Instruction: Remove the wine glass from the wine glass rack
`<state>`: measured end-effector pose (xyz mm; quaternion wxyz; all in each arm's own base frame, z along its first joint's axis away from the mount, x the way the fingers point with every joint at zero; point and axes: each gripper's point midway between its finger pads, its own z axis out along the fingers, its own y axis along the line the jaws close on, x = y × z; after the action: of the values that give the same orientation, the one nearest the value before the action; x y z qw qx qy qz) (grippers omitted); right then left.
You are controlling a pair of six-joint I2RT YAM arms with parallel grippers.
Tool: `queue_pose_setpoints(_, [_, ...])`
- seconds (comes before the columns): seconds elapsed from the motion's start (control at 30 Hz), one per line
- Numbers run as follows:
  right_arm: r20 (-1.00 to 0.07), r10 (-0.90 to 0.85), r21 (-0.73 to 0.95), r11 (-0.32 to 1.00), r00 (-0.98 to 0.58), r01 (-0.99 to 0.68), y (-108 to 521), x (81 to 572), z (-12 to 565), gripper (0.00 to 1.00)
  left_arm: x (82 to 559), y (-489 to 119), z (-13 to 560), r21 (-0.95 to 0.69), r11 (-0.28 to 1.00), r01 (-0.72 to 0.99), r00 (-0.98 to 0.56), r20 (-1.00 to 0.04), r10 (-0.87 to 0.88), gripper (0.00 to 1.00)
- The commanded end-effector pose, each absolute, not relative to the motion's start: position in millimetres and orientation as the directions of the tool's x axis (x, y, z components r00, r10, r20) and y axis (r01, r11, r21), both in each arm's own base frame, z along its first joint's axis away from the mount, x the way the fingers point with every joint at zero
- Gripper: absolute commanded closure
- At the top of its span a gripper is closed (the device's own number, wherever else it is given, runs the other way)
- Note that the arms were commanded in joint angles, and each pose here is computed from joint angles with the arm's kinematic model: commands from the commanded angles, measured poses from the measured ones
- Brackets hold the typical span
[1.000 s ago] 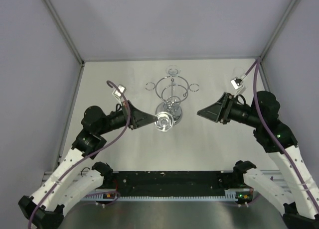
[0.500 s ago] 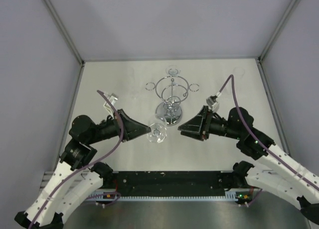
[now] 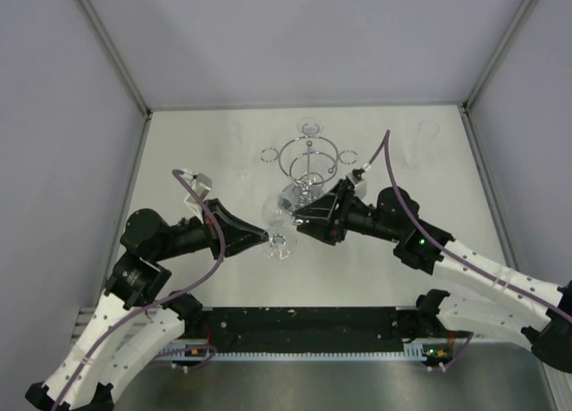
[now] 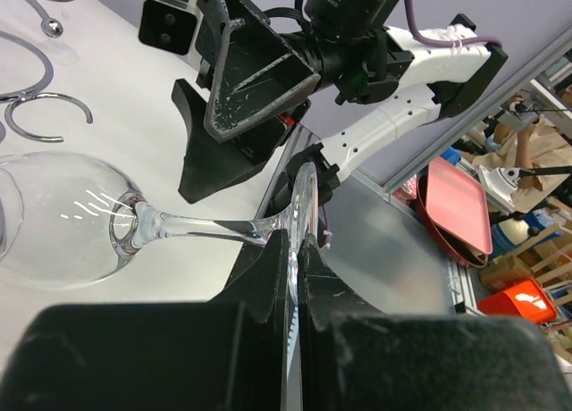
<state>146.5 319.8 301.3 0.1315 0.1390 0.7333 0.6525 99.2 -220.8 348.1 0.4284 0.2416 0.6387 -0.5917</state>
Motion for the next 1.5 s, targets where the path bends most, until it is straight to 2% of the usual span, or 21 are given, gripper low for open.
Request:
queue_pose_setpoints(0.0, [0.0, 0.36, 1.0, -0.014, -0.933, -0.005, 339, 144, 347, 0.38, 85, -215, 389, -0.367, 0.135, 0.92, -0.328, -0.912, -0.248, 1.0])
queue_pose_setpoints(0.23, [-0.004, 0.322, 1.0, -0.021, -0.947, -0.012, 360, 134, 355, 0.38, 83, -211, 387, -0.339, 0.154, 0.928, -0.298, -0.924, -0.239, 1.0])
queue_pose_setpoints(0.67, [-0.004, 0.253, 0.999, -0.033, -0.967, -0.013, 385, 115, 364, 0.46, 77, -205, 394, -0.269, 0.171, 0.948, -0.223, -0.943, -0.247, 1.0])
queue_pose_setpoints(0.77, [-0.009, 0.245, 0.999, -0.034, -0.97, -0.018, 389, 112, 365, 0.53, 76, -205, 396, -0.266, 0.167, 0.949, -0.221, -0.944, -0.247, 1.0])
queue_pose_setpoints(0.93, [-0.012, 0.237, 0.999, -0.038, -0.971, -0.021, 391, 111, 367, 0.71, 74, -203, 400, -0.254, 0.174, 0.952, -0.205, -0.945, -0.254, 1.0])
queue_pose_setpoints(1.2, [-0.013, 0.23, 0.998, -0.052, -0.973, -0.025, 391, 108, 370, 0.86, 70, -202, 402, -0.241, 0.161, 0.957, -0.194, -0.945, -0.263, 1.0])
queue_pose_setpoints(1.33, [-0.014, 0.227, 0.998, -0.062, -0.974, -0.029, 390, 108, 372, 1.0, 70, -202, 399, -0.248, 0.154, 0.956, -0.203, -0.944, -0.26, 1.0])
queue_pose_setpoints(1.47, [-0.014, 0.227, 0.997, -0.074, -0.974, -0.031, 390, 108, 375, 1.0, 68, -201, 393, -0.249, 0.155, 0.956, -0.204, -0.944, -0.259, 1.0])
